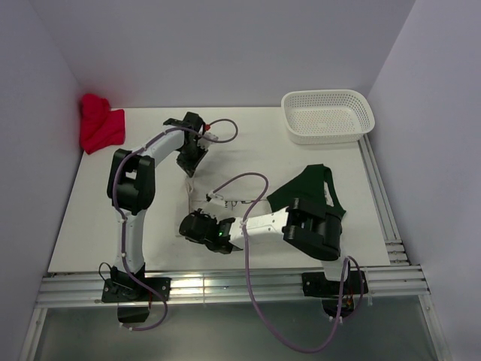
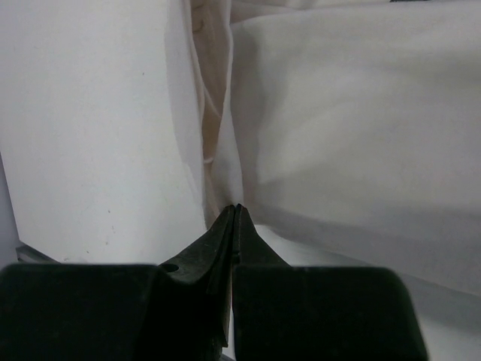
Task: Roll the t-shirts
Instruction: Roll the tshirt
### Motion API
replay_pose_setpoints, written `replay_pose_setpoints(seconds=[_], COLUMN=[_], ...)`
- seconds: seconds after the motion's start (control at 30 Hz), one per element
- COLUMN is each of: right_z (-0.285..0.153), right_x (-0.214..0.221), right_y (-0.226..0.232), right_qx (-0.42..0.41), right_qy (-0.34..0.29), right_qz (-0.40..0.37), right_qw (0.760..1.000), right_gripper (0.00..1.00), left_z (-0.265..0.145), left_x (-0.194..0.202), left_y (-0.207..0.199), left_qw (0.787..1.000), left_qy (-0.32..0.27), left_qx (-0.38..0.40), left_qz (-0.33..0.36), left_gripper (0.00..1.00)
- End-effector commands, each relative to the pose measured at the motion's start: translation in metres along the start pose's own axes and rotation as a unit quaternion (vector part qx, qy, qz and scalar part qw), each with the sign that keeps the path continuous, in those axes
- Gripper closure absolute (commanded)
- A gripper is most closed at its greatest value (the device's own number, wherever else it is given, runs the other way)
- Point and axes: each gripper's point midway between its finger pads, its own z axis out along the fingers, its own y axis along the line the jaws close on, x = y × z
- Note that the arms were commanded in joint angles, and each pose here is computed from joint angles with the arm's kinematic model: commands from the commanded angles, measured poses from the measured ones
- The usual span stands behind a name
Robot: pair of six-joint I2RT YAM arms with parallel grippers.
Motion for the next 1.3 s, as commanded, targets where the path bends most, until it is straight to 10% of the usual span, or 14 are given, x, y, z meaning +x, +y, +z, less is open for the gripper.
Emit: replay_pose_setpoints(seconds=[0.0, 0.4, 0.6, 1.27], right_z=[-0.017, -0.018, -0.024, -0.058], right_x=[-0.015, -0.013, -0.015, -0.045], right_y=[0.018, 0.015, 0.011, 0.035], right_qx=[-0.013, 0.011, 0.031, 0.030], right_qy=[-0.026, -0.031, -0.033, -0.056], right_qz=[0.019, 0.022, 0.020, -0.008], right_qw=[0.999, 0.999, 0.999, 0.998], right_gripper=[1.00, 0.99, 0.77, 0.68], left_z=[-0.002, -0.025, -0.054, -0.095], left_x=[-0.009, -0.028, -0.046, -0.011], left_y=[-0.002, -0.009, -0.012, 0.048], left_qw=[1.000, 0.998, 0.995, 0.989], left_qy=[-0.020, -0.059, -0.096, -0.130], left_qx=[-0.008, 0.005, 0.016, 0.060], left_qz=[0.001, 0.013, 0.028, -0.038], left_gripper=[0.91, 0.46, 0.25, 0.24])
